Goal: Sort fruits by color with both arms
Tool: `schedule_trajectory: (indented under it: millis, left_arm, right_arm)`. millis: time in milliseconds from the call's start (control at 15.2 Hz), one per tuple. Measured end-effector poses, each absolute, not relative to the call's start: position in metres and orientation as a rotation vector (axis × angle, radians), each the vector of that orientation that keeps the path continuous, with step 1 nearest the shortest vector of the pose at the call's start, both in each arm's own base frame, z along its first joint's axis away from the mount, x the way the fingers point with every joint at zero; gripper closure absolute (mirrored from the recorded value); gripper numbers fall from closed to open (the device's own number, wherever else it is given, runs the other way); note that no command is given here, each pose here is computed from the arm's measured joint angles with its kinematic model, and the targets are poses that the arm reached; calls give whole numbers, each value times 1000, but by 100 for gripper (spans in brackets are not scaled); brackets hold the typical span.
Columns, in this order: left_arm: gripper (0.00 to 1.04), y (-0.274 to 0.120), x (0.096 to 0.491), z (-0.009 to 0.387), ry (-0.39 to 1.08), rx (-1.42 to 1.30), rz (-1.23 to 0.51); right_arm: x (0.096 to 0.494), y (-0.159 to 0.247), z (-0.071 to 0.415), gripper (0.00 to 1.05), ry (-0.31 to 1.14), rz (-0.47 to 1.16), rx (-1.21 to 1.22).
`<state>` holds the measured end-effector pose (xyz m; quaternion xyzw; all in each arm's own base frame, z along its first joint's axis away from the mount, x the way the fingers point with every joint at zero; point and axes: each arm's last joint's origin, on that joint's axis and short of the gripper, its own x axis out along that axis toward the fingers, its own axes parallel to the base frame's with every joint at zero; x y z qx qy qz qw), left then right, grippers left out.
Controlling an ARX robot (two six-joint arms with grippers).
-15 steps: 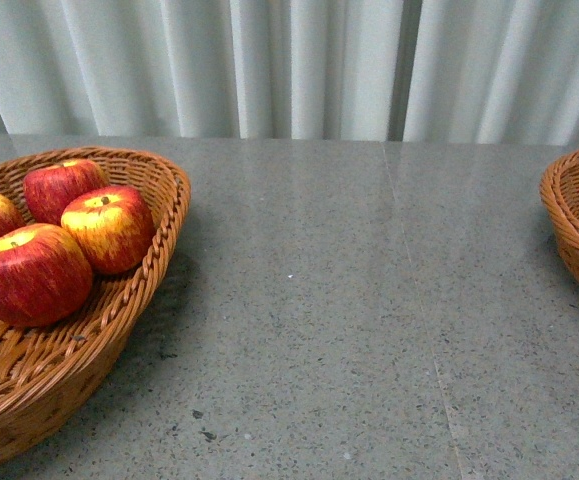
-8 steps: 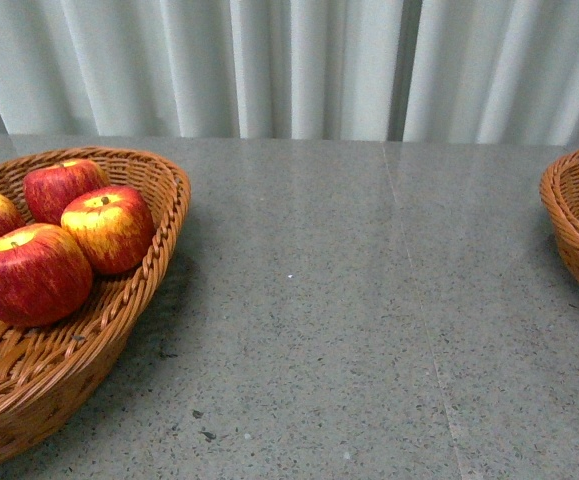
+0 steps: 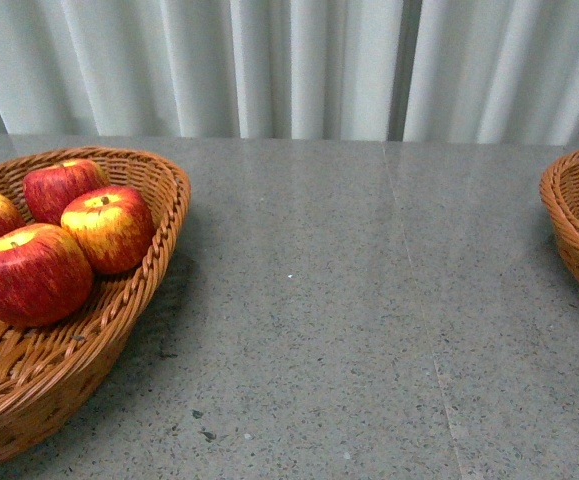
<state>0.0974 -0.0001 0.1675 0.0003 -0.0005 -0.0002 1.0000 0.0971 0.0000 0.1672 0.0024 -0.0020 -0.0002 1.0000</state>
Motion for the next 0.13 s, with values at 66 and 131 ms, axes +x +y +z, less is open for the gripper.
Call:
schedule_trajectory:
  millis: [66, 131]
  left_arm:
    - [7, 0, 97, 167, -1, 1, -1]
    - [7, 0, 97, 167, -1, 1, -1]
  right_arm:
    - [97, 0, 167, 7, -4, 0, 5]
    - [97, 0, 167, 7, -4, 0, 5]
